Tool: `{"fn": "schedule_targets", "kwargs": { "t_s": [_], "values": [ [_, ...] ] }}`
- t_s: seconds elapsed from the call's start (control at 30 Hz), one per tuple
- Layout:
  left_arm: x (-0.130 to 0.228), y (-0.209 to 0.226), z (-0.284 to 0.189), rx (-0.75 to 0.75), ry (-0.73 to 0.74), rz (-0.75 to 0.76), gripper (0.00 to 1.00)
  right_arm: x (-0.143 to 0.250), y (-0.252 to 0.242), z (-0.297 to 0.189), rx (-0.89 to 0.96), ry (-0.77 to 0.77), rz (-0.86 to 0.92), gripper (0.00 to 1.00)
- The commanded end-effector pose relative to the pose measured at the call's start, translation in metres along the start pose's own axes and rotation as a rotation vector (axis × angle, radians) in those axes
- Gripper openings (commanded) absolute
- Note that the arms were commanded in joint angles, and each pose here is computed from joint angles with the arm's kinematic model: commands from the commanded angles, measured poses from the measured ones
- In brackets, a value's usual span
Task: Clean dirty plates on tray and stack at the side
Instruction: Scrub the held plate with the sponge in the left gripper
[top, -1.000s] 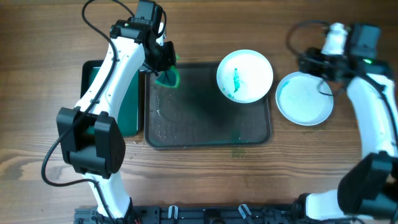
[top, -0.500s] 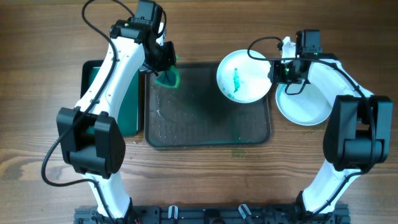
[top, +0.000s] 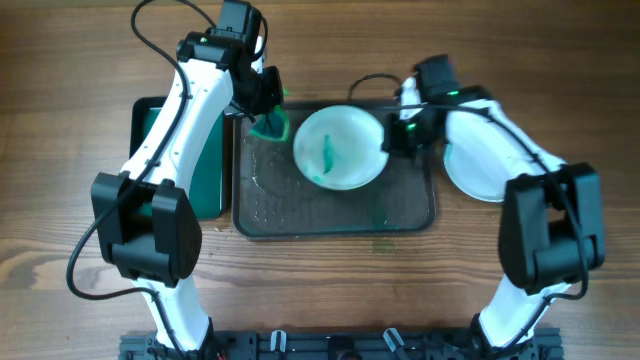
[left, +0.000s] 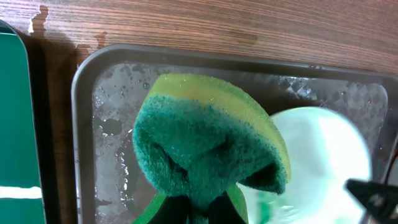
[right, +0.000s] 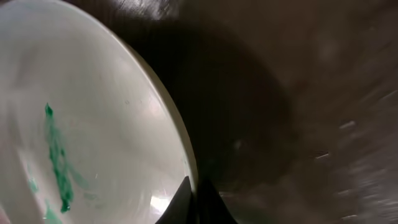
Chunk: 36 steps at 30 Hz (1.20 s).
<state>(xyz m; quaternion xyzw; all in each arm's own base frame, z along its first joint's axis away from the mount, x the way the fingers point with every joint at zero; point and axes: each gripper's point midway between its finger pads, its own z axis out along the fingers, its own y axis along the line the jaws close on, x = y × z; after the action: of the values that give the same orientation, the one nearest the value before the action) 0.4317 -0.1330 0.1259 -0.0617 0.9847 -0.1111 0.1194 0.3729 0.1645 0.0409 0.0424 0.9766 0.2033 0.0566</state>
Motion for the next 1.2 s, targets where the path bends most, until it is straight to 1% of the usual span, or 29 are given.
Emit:
{"fn": "schedule_targets", "kwargs": {
  "t_s": [0.0, 0.13, 0.4, 0.57, 0.67, 0.73, 0.83, 0.87, 0.93, 1.0, 1.03, 1.1, 1.17],
  "values": [
    [0.007, -0.008, 0.002, -0.002, 0.001, -0.007, 0.04, 0.01, 0.01, 0.015, 0.051, -0.016, 0.144, 0.04],
    [0.025, -0.008, 0.02, -0.029, 0.033, -0.052, 0.04, 0.017, 0.015, 0.03, 0.065, -0.042, 0.173, 0.04],
    [0.062, -0.024, 0.069, -0.023, 0.07, -0.007, 0.04, 0.014, 0.014, 0.037, 0.061, -0.047, 0.175, 0.04],
    [0.085, -0.02, 0.11, -0.059, 0.147, 0.018, 0.04, 0.014, 0.016, 0.038, 0.05, -0.044, 0.157, 0.04],
    [0.096, -0.019, 0.126, -0.061, 0.191, 0.019, 0.04, 0.014, 0.016, 0.038, 0.05, -0.044, 0.157, 0.04],
    [0.101, -0.027, 0.127, -0.01, 0.225, 0.046, 0.04, 0.014, 0.016, 0.038, 0.05, -0.044, 0.157, 0.04],
    [0.121, -0.073, 0.114, 0.283, 0.334, 0.163, 0.04, 0.014, 0.016, 0.038, 0.05, -0.044, 0.157, 0.04],
    [0.125, -0.083, 0.109, 0.354, 0.352, 0.192, 0.04, 0.014, 0.016, 0.038, 0.05, -0.044, 0.157, 0.04],
    [0.123, -0.086, 0.109, 0.367, 0.342, 0.196, 0.04, 0.014, 0.016, 0.038, 0.05, -0.044, 0.157, 0.04],
    [0.113, -0.082, 0.114, 0.335, 0.301, 0.191, 0.04, 0.014, 0.016, 0.038, 0.05, -0.044, 0.156, 0.04],
    [0.106, -0.074, 0.117, 0.281, 0.272, 0.161, 0.04, 0.014, 0.016, 0.038, 0.05, -0.044, 0.156, 0.04],
    [0.081, -0.037, 0.121, 0.051, 0.179, 0.051, 0.04, 0.014, 0.016, 0.038, 0.05, -0.043, 0.156, 0.04],
    [0.063, 0.0, 0.112, -0.181, 0.091, -0.004, 0.04, 0.014, 0.016, 0.038, 0.05, -0.044, 0.156, 0.04]
  ]
}}
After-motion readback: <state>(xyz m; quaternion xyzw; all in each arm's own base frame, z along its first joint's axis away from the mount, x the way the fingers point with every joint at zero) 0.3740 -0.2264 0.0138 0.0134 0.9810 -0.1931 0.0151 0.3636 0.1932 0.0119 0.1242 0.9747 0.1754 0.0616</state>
